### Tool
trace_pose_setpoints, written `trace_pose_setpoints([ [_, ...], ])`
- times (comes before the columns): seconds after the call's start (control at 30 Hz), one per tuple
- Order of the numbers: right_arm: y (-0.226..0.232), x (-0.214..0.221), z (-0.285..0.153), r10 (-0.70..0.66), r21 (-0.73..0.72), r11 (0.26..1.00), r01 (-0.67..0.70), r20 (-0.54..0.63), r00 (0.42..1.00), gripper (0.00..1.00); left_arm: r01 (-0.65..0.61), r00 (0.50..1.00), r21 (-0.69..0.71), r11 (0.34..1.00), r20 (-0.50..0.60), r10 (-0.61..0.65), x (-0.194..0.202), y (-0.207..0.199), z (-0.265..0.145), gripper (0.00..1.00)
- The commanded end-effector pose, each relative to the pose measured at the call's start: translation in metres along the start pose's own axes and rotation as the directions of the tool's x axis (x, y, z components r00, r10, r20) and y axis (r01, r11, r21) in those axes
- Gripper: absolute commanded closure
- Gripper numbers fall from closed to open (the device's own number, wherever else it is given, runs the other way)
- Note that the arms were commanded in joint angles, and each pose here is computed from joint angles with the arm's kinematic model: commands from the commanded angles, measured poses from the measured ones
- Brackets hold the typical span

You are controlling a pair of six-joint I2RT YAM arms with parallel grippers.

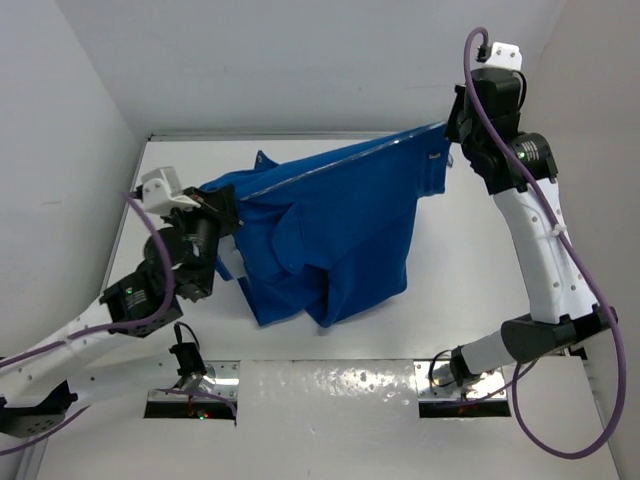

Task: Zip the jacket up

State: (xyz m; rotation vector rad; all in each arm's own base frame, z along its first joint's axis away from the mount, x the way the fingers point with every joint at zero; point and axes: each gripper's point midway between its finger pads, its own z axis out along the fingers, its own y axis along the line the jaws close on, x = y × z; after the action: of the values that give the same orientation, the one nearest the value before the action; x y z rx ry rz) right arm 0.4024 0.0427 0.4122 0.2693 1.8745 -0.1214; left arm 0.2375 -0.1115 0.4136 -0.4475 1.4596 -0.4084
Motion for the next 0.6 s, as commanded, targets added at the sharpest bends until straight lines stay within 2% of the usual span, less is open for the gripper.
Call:
trace_pose_setpoints([
  [0.0,-0.039,0.006,0.009,0.011,0.128,0.992,-0.016,0.038,0.999,1.0,0.002,0.999,-0.135,0.991,0.047,0.005,0.013,0.018,0.01,1.0],
  [0.07,-0.022,0.03,0.016,0.02,0.037,0.999,-0.02,-0.014,1.0,1.0,-0.004,1.0,-0.101,0.995,0.019,0.006,0.029,0.008,0.015,1.0],
  [0.1,-0.014,0.04,0.018,0.031,-0.004,1.0,-0.031,-0.03,0.999,1.0,-0.032,0.999,-0.09,0.995,-0.004,0.032,0.043,0.003,0.02,0.89],
  [0.13,-0.002,0.061,0.022,0.046,-0.065,0.997,-0.051,-0.075,0.996,1.0,-0.051,0.998,-0.067,0.996,-0.034,0.049,0.055,-0.004,0.024,0.62],
  [0.17,-0.002,0.075,0.025,0.043,-0.059,0.997,-0.049,-0.104,0.994,1.0,-0.049,0.998,-0.05,0.998,-0.045,0.047,0.057,-0.007,0.023,0.62],
  [0.2,0.008,0.08,0.022,0.06,-0.118,0.99,-0.073,-0.113,0.992,1.0,-0.067,0.996,-0.045,0.997,-0.062,0.064,0.064,-0.01,0.026,0.38],
  [0.23,0.011,0.096,0.023,0.053,-0.139,0.988,-0.074,-0.148,0.988,0.97,-0.063,0.996,-0.033,0.997,-0.07,0.061,0.062,-0.015,0.027,0.25],
  [0.27,0.022,0.098,0.019,0.062,-0.197,0.976,-0.094,-0.162,0.985,0.77,-0.091,0.991,-0.016,0.996,-0.102,0.089,0.071,-0.019,0.027,0.12],
  [0.33,0.031,0.098,0.009,0.069,-0.262,0.958,-0.112,-0.169,0.983,0.48,-0.094,0.989,-0.008,0.996,-0.112,0.092,0.065,-0.023,0.026,0.07],
  [0.37,0.037,0.096,0.003,0.072,-0.295,0.948,-0.121,-0.171,0.983,0.23,-0.105,0.986,-0.007,0.994,-0.133,0.103,0.067,-0.021,0.024,0.07],
  [0.47,0.049,0.078,-0.027,0.101,-0.407,0.9,-0.159,-0.162,0.982,0.04,-0.06,0.986,0.047,0.997,-0.153,0.067,0.053,-0.021,0.012,0.02],
  [0.57,0.052,0.063,-0.064,0.141,-0.5,0.846,-0.184,-0.123,0.982,0.01,0.004,0.983,0.127,0.992,-0.184,0.019,0.043,-0.018,-0.007,0.01],
])
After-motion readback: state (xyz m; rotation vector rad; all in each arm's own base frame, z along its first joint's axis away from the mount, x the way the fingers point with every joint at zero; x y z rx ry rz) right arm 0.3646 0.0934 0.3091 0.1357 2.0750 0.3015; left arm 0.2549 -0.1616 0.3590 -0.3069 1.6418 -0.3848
